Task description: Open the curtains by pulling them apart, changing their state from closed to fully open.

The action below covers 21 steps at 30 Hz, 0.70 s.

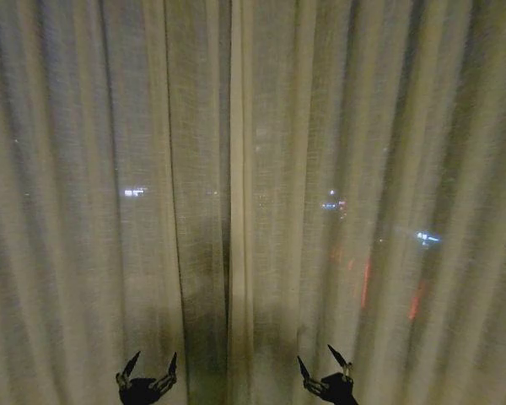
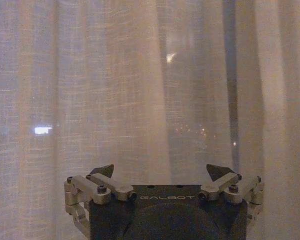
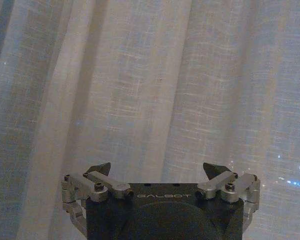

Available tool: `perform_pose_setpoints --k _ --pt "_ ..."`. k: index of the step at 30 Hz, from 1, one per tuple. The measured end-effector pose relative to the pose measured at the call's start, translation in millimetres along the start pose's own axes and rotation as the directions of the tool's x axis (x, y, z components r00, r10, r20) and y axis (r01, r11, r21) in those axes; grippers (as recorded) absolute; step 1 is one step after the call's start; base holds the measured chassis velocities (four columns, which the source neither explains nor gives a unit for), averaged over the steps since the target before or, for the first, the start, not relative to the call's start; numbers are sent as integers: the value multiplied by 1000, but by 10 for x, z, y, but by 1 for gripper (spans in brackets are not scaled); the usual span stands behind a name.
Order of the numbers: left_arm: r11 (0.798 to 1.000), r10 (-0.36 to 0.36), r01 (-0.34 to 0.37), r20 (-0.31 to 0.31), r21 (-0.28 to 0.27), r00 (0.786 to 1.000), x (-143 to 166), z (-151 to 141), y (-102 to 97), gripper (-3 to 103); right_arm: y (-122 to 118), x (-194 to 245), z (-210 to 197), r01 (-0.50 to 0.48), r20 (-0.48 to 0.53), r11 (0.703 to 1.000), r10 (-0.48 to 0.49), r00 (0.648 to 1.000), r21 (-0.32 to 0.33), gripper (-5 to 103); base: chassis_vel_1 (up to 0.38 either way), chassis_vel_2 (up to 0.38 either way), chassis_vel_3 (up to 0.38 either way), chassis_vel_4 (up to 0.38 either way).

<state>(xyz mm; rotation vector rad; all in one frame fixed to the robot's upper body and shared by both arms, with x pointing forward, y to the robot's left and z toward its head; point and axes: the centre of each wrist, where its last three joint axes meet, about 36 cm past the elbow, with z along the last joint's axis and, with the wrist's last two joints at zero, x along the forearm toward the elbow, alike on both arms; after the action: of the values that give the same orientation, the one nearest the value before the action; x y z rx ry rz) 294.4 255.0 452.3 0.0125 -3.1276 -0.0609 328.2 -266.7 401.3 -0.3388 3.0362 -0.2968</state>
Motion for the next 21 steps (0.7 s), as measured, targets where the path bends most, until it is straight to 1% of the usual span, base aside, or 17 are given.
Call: perform_pose_setpoints --k 11,17,21 --pt "1000 2 -2 6 -4 1000 -28 7 24 100 30 2 -26 9 9 1000 -10 1000 19 100 12 3 -7 -3" --pt "1000 1 -1 5 0 1000 -26 12 19 100 41 -1 -34 11 11 1000 -11 1000 19 100 94 75 -94 -71" --pt "1000 -3 3 4 -2 1000 -10 7 45 100 82 0 -27 18 9 1000 -18 1000 14 100 184 145 -166 -157"
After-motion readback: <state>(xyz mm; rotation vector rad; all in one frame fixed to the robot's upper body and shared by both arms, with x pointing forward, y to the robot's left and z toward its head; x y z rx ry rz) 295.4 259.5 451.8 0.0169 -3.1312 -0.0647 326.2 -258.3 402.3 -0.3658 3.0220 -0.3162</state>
